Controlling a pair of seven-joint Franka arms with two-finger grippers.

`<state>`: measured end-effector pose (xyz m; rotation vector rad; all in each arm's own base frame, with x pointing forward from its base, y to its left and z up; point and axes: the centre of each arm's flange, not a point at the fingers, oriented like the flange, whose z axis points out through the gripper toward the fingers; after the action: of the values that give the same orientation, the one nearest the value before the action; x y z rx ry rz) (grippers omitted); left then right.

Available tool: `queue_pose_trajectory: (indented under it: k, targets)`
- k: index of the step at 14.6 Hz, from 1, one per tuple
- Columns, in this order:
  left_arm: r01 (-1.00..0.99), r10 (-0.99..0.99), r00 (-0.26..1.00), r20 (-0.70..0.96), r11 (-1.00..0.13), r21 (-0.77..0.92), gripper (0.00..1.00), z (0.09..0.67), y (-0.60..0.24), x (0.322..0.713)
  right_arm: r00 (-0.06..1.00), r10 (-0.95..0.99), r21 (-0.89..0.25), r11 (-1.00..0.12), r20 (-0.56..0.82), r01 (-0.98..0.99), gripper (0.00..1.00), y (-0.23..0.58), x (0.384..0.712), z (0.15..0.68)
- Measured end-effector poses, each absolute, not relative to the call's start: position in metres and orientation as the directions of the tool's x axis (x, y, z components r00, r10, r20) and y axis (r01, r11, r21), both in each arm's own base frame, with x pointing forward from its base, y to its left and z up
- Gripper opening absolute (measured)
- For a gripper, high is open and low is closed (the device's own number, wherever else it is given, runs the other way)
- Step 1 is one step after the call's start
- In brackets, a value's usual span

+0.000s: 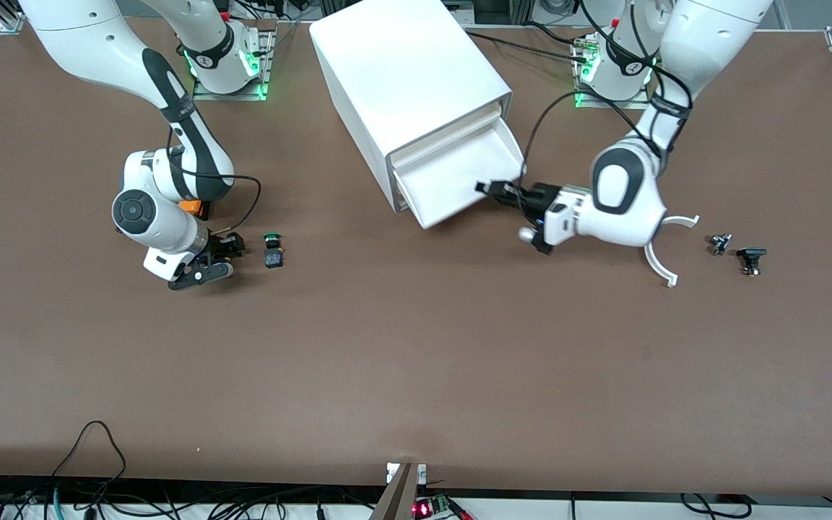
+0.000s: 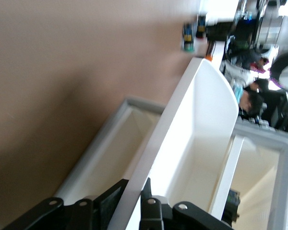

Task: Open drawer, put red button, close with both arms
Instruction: 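Pull the drawer open with the left gripper while the right gripper grasps the red button, then release the drawer and withdraw the left gripper while the right gripper lifts the button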

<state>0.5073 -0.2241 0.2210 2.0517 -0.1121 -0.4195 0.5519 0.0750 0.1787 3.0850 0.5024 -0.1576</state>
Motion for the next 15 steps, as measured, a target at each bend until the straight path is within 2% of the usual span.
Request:
queue_pose_trajectory:
  k: [1,2,3,5,6,10,15]
  targets:
    - [0.093,-0.228,0.944,-0.237,-0.507,0.857,0.22,0.223,-0.218,0.514,0.943,0.317,-0.004,-0.948,-0.099,0.318,0.62,0.075,0.553,0.179]
    - [0.091,-0.206,0.952,-0.228,-0.52,0.849,0.29,0.222,-0.214,0.518,0.944,0.317,-0.003,-0.948,-0.096,0.318,0.55,0.075,0.554,0.181]
    - [0.091,-0.194,0.955,-0.223,-0.527,0.845,0.37,0.221,-0.212,0.52,0.944,0.318,-0.003,-0.948,-0.093,0.319,0.55,0.075,0.555,0.181]
    - [0.087,-0.187,0.958,-0.217,-0.531,0.843,0.53,0.222,-0.211,0.522,0.944,0.318,-0.002,-0.948,-0.09,0.319,0.44,0.076,0.556,0.183]
    - [0.081,-0.18,0.962,-0.207,-0.535,0.841,0.66,0.224,-0.211,0.525,0.944,0.319,-0.002,-0.948,-0.087,0.32,0.44,0.076,0.557,0.183]
    - [0.013,-0.085,0.993,-0.078,-0.589,0.808,0.99,0.259,-0.19,0.552,0.946,0.321,0.006,-0.947,-0.046,0.322,0.42,0.078,0.573,0.199]
    - [-0.03,0.077,0.992,0.1,-0.627,0.778,1.0,0.34,-0.12,0.583,0.938,0.347,0.016,-0.938,0.012,0.347,0.42,0.081,0.591,0.234]
